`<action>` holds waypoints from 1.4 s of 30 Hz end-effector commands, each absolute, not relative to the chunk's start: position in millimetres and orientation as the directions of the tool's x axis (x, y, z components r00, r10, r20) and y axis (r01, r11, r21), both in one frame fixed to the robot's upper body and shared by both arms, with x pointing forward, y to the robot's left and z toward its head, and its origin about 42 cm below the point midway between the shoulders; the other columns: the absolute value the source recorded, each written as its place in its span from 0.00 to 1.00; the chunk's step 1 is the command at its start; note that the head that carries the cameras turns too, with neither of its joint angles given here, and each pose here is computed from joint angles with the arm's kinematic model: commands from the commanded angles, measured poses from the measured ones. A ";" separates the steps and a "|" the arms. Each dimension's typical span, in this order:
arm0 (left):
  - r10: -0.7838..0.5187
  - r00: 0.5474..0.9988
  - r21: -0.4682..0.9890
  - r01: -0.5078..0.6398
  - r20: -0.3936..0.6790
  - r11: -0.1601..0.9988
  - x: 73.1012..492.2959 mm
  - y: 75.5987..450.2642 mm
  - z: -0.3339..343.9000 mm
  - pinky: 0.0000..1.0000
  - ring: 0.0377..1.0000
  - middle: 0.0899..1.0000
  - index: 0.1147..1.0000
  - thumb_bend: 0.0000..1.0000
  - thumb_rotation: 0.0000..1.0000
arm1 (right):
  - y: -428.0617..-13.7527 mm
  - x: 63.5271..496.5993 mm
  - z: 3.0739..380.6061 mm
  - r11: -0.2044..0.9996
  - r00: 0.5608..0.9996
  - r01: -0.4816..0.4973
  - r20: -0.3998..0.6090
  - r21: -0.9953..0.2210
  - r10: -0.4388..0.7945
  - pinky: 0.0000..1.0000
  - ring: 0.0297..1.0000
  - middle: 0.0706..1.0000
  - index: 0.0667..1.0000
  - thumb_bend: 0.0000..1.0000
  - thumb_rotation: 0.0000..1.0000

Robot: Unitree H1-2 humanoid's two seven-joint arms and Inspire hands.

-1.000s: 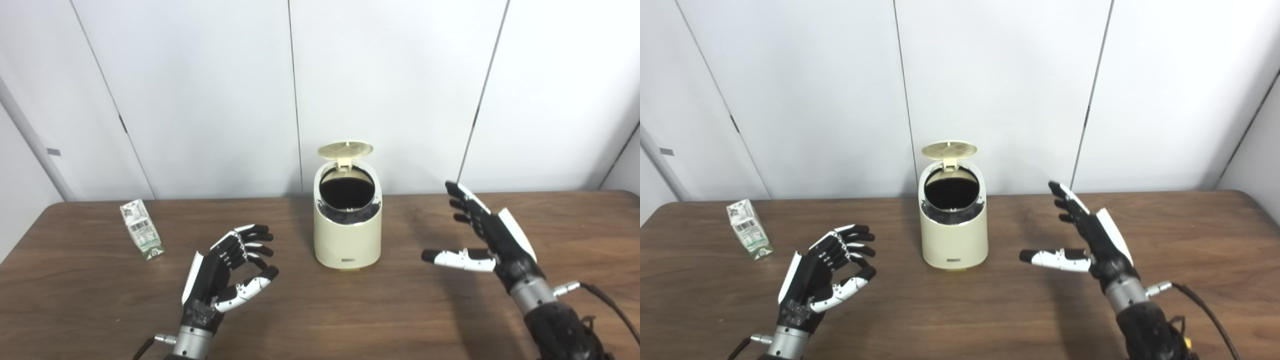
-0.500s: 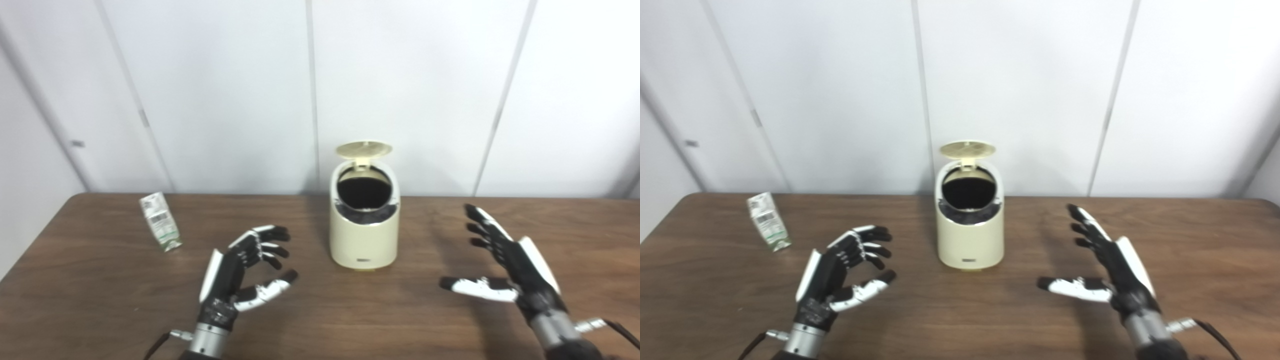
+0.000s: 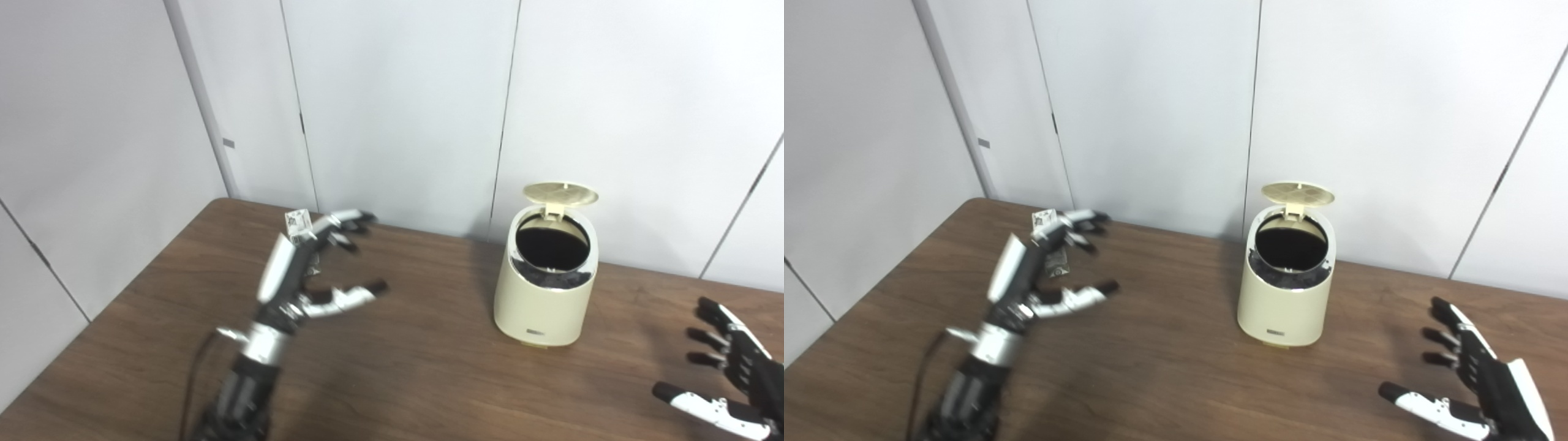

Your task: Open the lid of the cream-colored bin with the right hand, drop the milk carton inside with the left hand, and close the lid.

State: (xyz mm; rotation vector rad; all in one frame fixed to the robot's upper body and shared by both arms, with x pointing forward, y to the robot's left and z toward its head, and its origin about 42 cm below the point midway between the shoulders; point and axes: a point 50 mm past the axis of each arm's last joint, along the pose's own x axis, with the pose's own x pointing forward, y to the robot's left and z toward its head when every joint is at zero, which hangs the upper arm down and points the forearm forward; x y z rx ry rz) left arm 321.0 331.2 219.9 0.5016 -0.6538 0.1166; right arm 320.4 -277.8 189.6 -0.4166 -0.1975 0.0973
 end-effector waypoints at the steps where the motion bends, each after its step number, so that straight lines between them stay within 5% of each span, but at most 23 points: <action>1: -0.063 0.731 0.419 -0.316 0.679 0.851 329.1 346.6 256.2 0.58 0.71 0.74 0.72 0.79 0.12 | -277.5 326.2 212.1 0.900 0.955 -0.034 0.250 -0.434 0.157 0.55 0.77 0.86 0.85 0.89 0.35; 17: 0.005 0.765 0.563 -0.479 0.644 0.674 373.2 430.0 296.2 0.65 0.79 0.80 0.75 0.88 0.10 | -277.2 330.7 220.0 0.888 0.953 -0.051 0.243 -0.456 0.180 0.42 0.73 0.83 0.82 0.94 0.41; 30: 0.139 0.852 0.594 -0.460 0.505 0.660 387.4 475.0 253.5 0.72 0.85 0.88 0.86 1.00 0.22 | -280.9 327.4 223.7 0.890 0.956 -0.034 0.244 -0.455 0.161 0.34 0.66 0.79 0.77 0.97 0.43; 42: 0.201 0.898 0.630 -0.420 0.391 0.653 398.1 478.7 220.3 0.85 0.92 0.92 0.93 1.00 0.29 | -286.4 323.9 229.4 0.889 0.961 -0.027 0.234 -0.457 0.150 0.32 0.62 0.75 0.73 1.00 0.46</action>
